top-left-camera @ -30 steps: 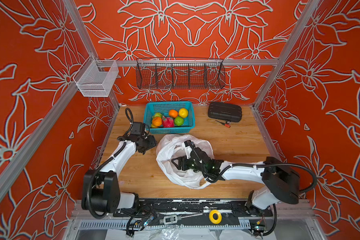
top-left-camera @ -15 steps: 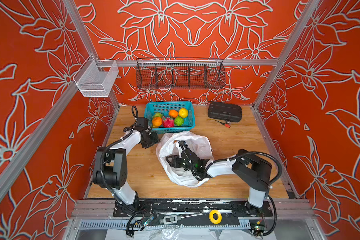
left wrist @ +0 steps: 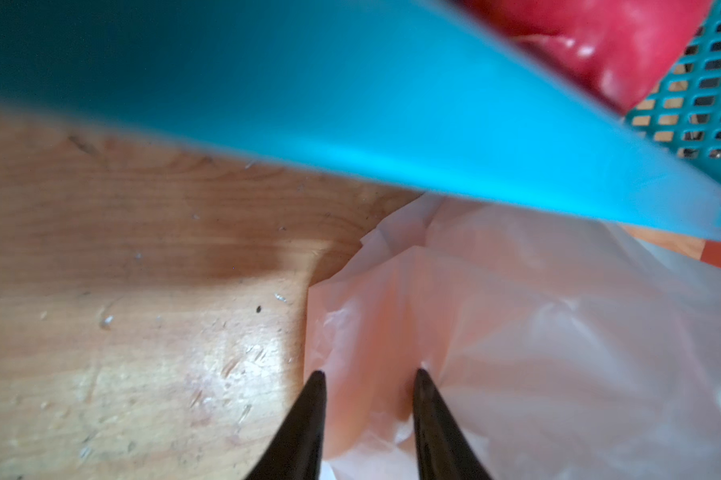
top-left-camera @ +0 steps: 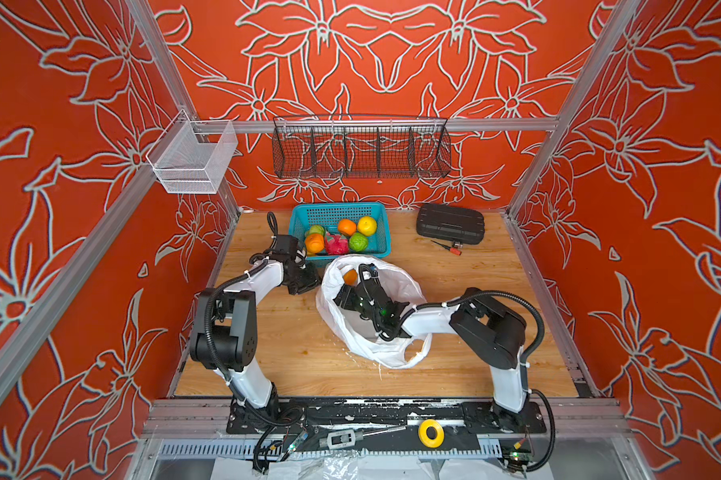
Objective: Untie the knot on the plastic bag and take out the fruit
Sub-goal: 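Hold the bag edge with left gripper while right reaches down to an orange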
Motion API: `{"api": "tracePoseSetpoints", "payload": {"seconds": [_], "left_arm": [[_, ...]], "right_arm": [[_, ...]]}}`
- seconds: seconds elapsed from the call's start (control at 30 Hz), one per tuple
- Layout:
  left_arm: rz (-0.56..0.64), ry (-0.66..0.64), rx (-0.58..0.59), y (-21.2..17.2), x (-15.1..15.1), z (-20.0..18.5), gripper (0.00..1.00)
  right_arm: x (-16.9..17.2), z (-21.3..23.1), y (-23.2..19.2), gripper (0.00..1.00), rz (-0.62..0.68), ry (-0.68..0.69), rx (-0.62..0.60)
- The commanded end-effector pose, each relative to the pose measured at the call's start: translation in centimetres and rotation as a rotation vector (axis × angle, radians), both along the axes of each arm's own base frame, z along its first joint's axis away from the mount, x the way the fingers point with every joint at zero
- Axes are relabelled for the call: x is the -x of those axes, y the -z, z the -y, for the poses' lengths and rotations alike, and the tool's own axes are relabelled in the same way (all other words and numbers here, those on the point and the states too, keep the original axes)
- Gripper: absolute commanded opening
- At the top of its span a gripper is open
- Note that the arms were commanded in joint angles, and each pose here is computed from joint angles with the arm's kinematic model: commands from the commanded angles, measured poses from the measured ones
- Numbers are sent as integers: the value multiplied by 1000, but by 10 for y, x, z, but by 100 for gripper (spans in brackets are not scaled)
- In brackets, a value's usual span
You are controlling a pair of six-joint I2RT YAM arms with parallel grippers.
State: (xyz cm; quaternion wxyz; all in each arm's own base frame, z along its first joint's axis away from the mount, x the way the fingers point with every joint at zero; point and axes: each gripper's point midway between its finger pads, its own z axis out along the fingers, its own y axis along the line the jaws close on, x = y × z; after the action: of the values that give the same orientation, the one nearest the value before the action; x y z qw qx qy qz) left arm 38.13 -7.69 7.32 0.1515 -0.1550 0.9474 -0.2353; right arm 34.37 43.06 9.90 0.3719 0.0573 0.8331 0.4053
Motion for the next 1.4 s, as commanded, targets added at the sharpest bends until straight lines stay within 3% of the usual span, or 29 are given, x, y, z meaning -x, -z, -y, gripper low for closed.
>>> {"api": "tracePoseSetpoints", "payload": {"seconds": [0.0, 0.3, 0.47, 0.63, 0.73, 1.17, 1.37], "left_arm": [[-86, 33, 8, 18, 18, 6, 28], [-122, 53, 10, 31, 23, 20, 21], [-126, 45, -11, 31, 27, 16, 18], [-134, 40, -36, 32, 31, 11, 8], [-136, 34, -57, 33, 35, 8, 0], [-110, 40, -95, 29, 39, 2, 0], [-81, 49, -42, 24, 38, 10, 0]], "right_arm": [[-8, -2, 9, 83, -4, 21, 56], [-2, -31, 34, 83, -40, -104, 19], [-3, -16, 40, 64, -49, -54, 53], [-2, -5, 28, 53, -28, -43, 79], [0, 3, 18, 51, -15, -37, 71], [14, 45, -17, 49, 36, 1, 32], [14, 53, -23, 49, 47, -8, 30]]}}
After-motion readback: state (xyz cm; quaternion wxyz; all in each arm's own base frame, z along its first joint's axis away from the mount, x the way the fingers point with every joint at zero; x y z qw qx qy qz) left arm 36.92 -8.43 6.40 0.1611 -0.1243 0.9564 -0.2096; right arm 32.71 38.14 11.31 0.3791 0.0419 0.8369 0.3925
